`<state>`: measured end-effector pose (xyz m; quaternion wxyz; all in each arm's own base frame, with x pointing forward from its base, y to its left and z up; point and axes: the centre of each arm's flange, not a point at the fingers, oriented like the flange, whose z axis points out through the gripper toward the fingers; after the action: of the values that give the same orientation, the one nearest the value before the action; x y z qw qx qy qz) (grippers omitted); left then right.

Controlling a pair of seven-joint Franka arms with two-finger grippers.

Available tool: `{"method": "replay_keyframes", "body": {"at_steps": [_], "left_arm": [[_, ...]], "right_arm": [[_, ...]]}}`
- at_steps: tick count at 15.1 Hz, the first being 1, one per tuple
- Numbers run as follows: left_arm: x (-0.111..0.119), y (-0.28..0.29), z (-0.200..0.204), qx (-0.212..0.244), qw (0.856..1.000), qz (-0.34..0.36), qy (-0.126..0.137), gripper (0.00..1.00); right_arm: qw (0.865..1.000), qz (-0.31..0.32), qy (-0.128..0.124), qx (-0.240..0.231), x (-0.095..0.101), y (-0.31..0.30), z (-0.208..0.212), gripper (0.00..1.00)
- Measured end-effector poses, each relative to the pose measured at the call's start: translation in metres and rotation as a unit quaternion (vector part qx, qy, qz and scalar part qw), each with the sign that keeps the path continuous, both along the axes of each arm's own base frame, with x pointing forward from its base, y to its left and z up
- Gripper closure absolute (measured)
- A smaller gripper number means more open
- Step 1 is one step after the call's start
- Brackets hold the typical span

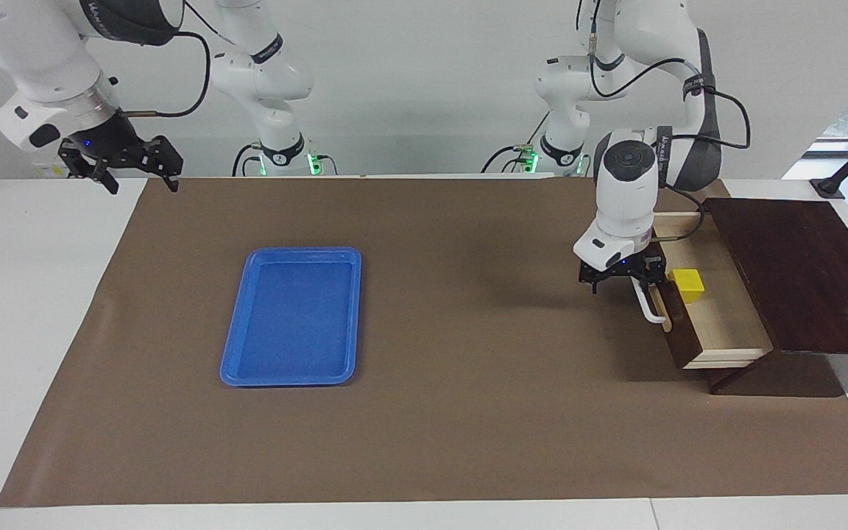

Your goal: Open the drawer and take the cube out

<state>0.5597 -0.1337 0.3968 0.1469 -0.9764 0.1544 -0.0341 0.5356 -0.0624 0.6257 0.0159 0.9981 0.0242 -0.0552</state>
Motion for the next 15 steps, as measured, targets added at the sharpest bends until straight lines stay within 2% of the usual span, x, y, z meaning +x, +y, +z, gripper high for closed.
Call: {"method": "replay_keyframes", "body": {"at_steps": [3, 6, 7, 9, 11, 13, 15], "left_arm": [[0.002, -0.002, 0.011, 0.006, 1.000, 0.005, 0.007, 0.00], [0.011, -0.014, 0.054, 0.017, 1.000, 0.012, 0.017, 0.00], [0.014, -0.019, 0.075, 0.008, 1.000, 0.020, 0.016, 0.00], [0.021, -0.022, 0.120, -0.045, 0.998, 0.049, 0.011, 0.00], [0.027, -0.006, 0.150, -0.081, 0.993, 0.091, 0.007, 0.00], [0.033, 0.022, 0.161, -0.093, 0.984, 0.153, -0.006, 0.00], [0.038, 0.044, 0.161, -0.104, 0.963, 0.247, -0.022, 0.00]], "right_arm": [[1.000, 0.000, 0.000, 0.000, 0.000, 0.000, 0.000, 0.00], [1.000, 0.000, 0.000, 0.000, 0.000, 0.000, 0.000, 0.00], [1.000, 0.000, 0.000, 0.000, 0.000, 0.000, 0.000, 0.00], [1.000, 0.000, 0.000, 0.000, 0.000, 0.000, 0.000, 0.00], [1.000, 0.000, 0.000, 0.000, 0.000, 0.000, 0.000, 0.00], [1.000, 0.000, 0.000, 0.000, 0.000, 0.000, 0.000, 0.00], [1.000, 0.000, 0.000, 0.000, 0.000, 0.000, 0.000, 0.00]]}}
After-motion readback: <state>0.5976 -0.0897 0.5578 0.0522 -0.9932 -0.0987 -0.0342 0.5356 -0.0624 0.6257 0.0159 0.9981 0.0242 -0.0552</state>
